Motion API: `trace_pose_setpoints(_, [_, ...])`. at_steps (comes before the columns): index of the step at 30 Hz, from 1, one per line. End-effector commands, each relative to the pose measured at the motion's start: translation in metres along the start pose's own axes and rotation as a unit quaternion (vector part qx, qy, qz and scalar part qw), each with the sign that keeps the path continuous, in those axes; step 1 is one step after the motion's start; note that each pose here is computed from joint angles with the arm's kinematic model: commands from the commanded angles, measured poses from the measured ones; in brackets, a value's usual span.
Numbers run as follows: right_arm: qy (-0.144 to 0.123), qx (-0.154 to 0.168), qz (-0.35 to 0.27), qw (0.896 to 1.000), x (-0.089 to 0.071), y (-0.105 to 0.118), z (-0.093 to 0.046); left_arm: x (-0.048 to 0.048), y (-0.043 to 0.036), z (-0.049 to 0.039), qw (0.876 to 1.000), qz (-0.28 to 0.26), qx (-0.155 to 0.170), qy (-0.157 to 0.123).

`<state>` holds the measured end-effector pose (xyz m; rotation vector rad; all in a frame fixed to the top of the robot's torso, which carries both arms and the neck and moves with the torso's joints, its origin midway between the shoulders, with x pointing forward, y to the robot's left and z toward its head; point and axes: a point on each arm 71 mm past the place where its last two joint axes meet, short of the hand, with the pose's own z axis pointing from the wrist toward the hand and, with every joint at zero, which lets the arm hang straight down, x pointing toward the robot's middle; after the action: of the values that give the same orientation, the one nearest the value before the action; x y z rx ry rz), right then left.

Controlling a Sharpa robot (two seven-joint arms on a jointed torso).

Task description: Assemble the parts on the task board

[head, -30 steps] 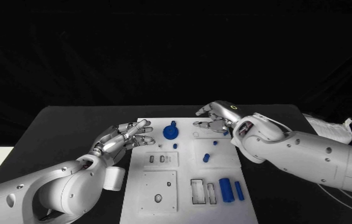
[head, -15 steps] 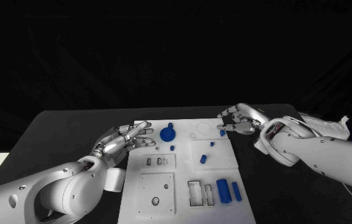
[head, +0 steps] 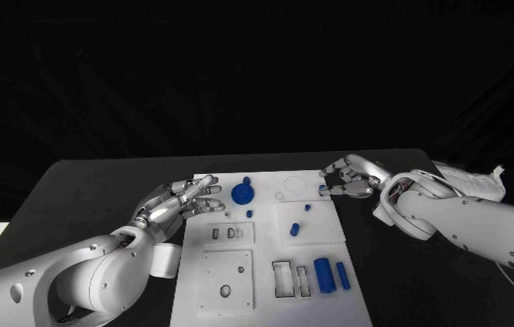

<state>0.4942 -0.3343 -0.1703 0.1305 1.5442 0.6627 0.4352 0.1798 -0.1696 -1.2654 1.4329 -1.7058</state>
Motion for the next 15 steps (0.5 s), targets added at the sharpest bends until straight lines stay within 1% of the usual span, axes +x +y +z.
trace_pose_setpoints(1, [0.025, -0.004, 0.001, 1.0, 0.0064, -0.002, 0.0008, 0.0024, -0.0001, 0.0004, 1.0, -0.005, 0.002, 0.011])
trace_pose_setpoints(6, [0.031, 0.001, 0.0, 1.0, 0.0103, -0.0055, 0.0017, 0.0022, 0.0001, 0.0006, 1.0, -0.005, 0.002, 0.011])
trace_pose_setpoints(15, [0.035, 0.004, -0.002, 0.999, 0.0124, -0.0084, 0.0027, 0.002, 0.0002, 0.0008, 1.0, -0.005, 0.002, 0.01])
